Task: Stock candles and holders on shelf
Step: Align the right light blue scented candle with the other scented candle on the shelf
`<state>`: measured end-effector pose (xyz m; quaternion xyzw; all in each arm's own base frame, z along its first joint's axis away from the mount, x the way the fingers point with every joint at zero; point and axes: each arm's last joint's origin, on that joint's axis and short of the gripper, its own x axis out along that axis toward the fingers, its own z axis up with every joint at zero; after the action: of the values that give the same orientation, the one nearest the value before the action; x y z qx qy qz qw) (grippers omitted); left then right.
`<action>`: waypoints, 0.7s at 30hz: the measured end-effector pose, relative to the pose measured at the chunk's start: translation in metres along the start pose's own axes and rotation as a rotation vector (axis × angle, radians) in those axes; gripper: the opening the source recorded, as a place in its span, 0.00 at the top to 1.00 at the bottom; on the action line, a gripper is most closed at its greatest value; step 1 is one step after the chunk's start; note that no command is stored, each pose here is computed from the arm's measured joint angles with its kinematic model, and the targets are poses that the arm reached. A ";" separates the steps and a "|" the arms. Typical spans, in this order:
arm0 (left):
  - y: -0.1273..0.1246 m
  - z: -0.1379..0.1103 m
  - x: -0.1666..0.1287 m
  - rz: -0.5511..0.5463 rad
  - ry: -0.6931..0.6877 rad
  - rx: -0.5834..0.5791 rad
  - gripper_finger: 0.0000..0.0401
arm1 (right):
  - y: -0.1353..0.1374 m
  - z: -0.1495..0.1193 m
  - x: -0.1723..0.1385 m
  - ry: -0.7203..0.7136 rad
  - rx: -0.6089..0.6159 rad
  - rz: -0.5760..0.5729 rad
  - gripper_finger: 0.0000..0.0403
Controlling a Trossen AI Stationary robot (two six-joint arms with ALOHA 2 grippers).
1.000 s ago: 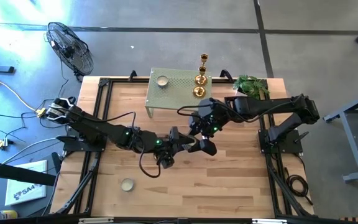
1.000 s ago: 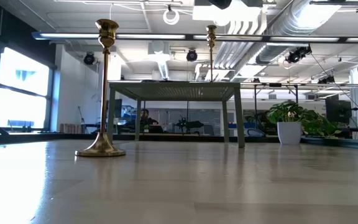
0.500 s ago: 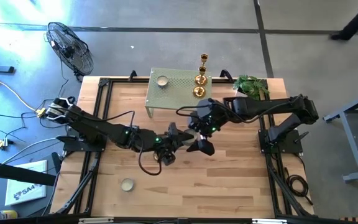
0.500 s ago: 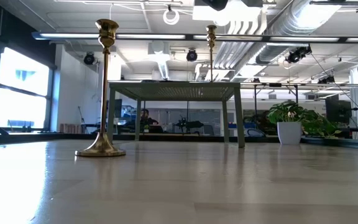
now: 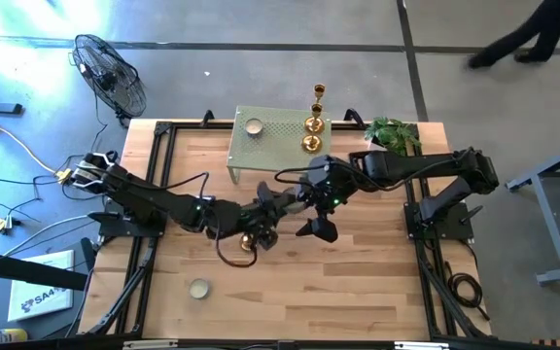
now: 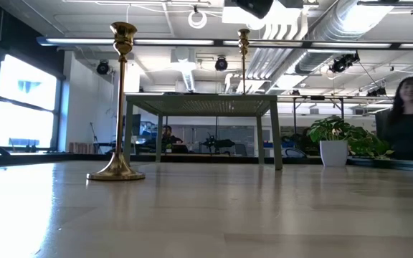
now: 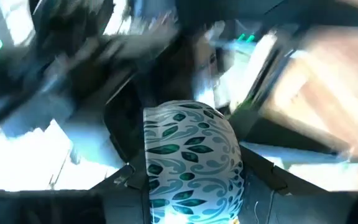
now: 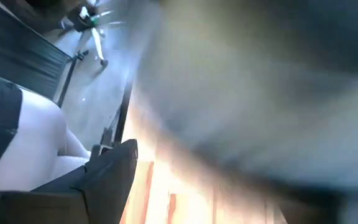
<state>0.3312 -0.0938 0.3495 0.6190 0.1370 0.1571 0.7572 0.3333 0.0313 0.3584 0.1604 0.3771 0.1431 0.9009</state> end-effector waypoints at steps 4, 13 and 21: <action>0.003 -0.002 0.000 0.050 0.102 -0.039 0.65 | 0.001 0.001 -0.003 -0.008 -0.004 -0.006 0.19; 0.006 -0.014 -0.001 0.047 0.271 -0.008 0.64 | 0.010 -0.001 -0.037 -0.081 -0.008 -0.079 0.19; 0.024 -0.046 -0.020 -0.027 0.386 0.017 0.64 | 0.022 -0.012 -0.078 -0.143 0.007 -0.180 0.19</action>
<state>0.2930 -0.0560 0.3639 0.5818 0.2893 0.2618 0.7137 0.2693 0.0238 0.4085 0.1389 0.3251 0.0486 0.9342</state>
